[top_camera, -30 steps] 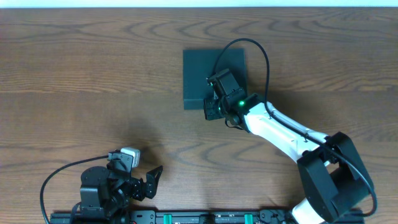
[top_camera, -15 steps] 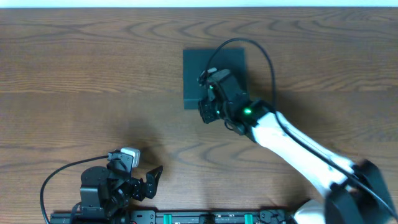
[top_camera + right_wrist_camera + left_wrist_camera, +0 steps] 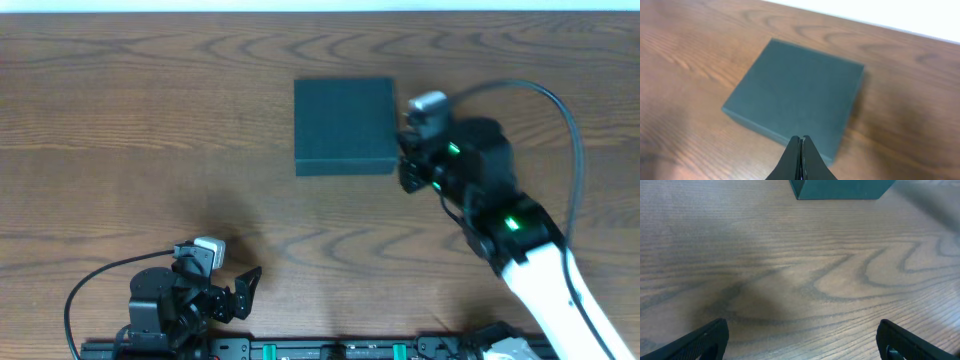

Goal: Pack container

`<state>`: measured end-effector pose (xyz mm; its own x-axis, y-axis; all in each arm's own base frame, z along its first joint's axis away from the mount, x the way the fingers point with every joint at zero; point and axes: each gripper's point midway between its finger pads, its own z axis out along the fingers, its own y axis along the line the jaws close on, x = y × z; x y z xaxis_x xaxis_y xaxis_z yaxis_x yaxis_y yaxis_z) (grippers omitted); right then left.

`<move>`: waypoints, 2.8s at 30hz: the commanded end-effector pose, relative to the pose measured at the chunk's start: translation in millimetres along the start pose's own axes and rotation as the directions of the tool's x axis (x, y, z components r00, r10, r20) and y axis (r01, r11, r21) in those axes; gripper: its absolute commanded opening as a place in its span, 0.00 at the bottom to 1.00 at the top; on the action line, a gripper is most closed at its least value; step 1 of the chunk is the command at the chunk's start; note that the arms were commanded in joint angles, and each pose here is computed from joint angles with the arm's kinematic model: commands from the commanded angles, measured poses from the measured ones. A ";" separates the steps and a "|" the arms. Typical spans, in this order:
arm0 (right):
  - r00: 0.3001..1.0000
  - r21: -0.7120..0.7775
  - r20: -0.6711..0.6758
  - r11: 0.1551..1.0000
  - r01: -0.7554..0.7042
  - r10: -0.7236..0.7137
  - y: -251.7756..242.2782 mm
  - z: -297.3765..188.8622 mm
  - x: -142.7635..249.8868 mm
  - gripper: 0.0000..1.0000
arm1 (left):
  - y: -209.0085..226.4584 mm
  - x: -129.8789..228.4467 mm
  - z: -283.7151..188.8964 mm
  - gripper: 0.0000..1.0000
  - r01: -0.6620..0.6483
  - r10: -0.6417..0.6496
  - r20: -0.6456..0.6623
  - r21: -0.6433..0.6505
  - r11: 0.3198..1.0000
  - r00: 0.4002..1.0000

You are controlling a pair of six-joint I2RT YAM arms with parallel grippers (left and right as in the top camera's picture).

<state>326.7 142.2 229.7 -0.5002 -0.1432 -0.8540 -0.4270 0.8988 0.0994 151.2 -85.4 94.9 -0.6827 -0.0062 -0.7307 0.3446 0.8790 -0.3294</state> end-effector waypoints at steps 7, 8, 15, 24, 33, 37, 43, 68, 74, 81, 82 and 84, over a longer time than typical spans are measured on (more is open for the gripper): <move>0.973 0.048 0.219 0.996 -0.081 0.068 -38.0 -56.7 30.7 0.99 | 2.2 0.1 -0.3 0.95 0.007 -0.007 0.003 -0.012 1.000 1.000; 0.963 0.057 0.264 0.995 -0.077 0.060 -41.3 -61.9 30.4 0.99 | 2.2 0.1 -0.3 0.95 0.007 -0.007 0.003 -0.012 1.000 1.000; 0.892 0.146 0.438 0.988 0.056 -0.115 -46.8 -85.4 33.6 0.99 | 2.3 0.1 -0.3 0.95 0.007 -0.007 0.003 -0.012 1.000 1.000; 0.795 0.232 0.604 0.966 -0.113 -0.052 -69.9 -110.6 33.3 0.99 | 2.2 0.1 -0.3 0.95 0.007 -0.007 0.003 -0.012 1.000 1.000; 0.716 0.263 0.689 0.959 -0.108 -0.109 -74.9 -109.3 44.1 0.99 | 2.3 0.1 -0.3 0.95 0.007 -0.007 0.003 -0.012 1.000 1.000; 0.699 0.304 0.706 0.941 -0.151 -0.115 -85.0 -112.8 47.1 0.99 | 2.2 0.1 -0.3 0.95 0.007 -0.007 0.003 -0.012 1.000 1.000; 0.685 0.339 0.720 0.919 -0.201 -0.115 -95.0 -118.1 48.1 0.99 | 2.3 0.1 -0.3 0.95 0.007 -0.007 0.003 -0.012 1.000 1.000; 0.942 0.385 0.291 0.880 -0.277 0.169 -110.3 -50.3 172.4 0.99 | 2.2 0.1 -0.3 0.95 0.007 -0.007 0.003 -0.012 1.000 1.000; 0.942 0.386 0.290 0.880 -0.277 0.169 -110.4 -50.1 172.7 0.99 | 2.2 0.1 -0.3 0.95 0.007 -0.007 0.003 -0.012 1.000 1.000; 0.942 0.386 0.290 0.880 -0.277 0.169 -110.4 -50.1 172.7 0.99 | 4.2 -0.6 -0.3 0.95 -0.007 0.007 0.006 -0.023 1.000 1.000; 0.942 0.385 0.290 0.880 -0.277 0.169 -110.4 -50.1 172.7 0.99 | 8.7 -6.5 -0.6 0.95 -0.031 0.033 0.028 -0.052 0.998 0.999; 0.942 0.385 0.290 0.880 -0.277 0.169 -110.4 -50.1 172.7 0.99 | 11.7 -50.0 -6.0 0.95 -0.094 0.111 0.196 -0.098 0.991 0.974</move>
<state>250.4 3.5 100.2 -0.3172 0.1213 -0.9406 0.0203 0.9924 0.1211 170.3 -82.0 113.1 -0.5909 -0.0089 -0.8067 0.3617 0.8909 -0.2748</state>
